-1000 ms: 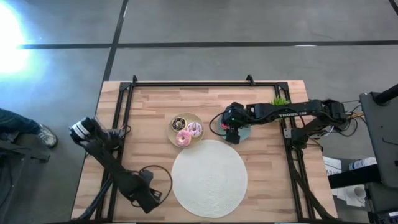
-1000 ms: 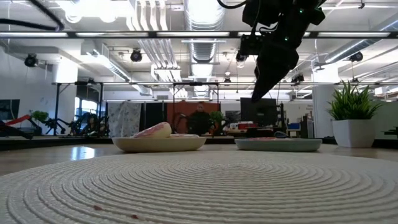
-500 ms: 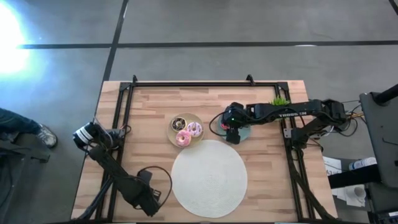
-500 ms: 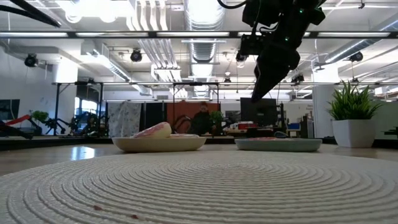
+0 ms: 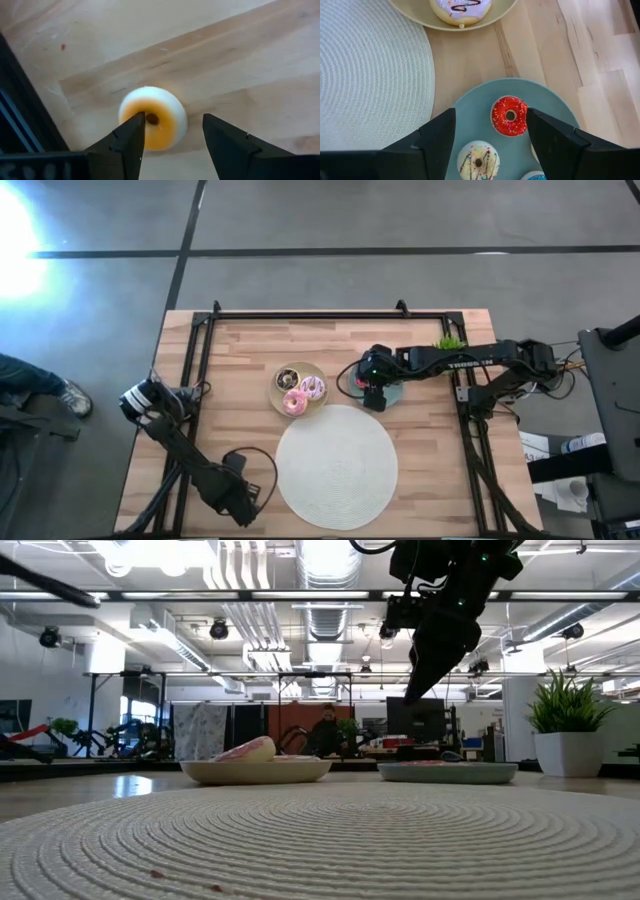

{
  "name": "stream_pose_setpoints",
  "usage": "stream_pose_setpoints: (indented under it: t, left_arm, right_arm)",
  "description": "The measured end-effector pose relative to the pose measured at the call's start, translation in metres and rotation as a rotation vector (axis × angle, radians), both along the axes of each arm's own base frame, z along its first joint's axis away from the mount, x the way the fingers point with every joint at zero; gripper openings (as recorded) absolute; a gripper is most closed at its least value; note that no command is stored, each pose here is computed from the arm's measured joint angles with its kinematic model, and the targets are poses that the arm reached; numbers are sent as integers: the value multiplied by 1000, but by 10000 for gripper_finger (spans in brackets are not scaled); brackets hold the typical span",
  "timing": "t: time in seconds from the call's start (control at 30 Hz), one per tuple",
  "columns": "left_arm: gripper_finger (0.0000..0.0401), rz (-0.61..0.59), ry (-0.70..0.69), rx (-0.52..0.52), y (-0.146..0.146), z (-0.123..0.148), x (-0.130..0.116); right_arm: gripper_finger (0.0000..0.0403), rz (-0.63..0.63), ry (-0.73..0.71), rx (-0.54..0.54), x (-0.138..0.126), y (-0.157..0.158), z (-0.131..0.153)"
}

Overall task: Pick & Place donuts
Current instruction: Put the small yellow donut on the light blue plate

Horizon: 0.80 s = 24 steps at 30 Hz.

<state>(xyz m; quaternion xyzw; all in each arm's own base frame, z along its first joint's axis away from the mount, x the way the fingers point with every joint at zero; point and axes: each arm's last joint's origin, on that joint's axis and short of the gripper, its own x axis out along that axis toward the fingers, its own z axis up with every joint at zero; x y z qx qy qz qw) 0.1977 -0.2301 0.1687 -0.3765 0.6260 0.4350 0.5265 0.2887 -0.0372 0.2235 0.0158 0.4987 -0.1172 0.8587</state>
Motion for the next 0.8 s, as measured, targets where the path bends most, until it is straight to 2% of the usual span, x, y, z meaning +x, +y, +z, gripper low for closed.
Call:
stream_pose_setpoints:
  t: [0.23,0.6,0.73,0.8]
  left_arm:
    - [157,-6,-16,-32,-1,-7,0]
    - [19,-18,5,-10,6,-17,-5]
    - [3,-47,-11,-3,7,-17,-5]
    - [2,-54,-61,28,8,-13,-2]
  right_arm:
    - [233,-5,-1,2,0,0,0]
    - [233,-8,-2,4,0,0,0]
    - [233,-26,-8,27,0,0,0]
    - [233,-13,-11,54,0,1,0]
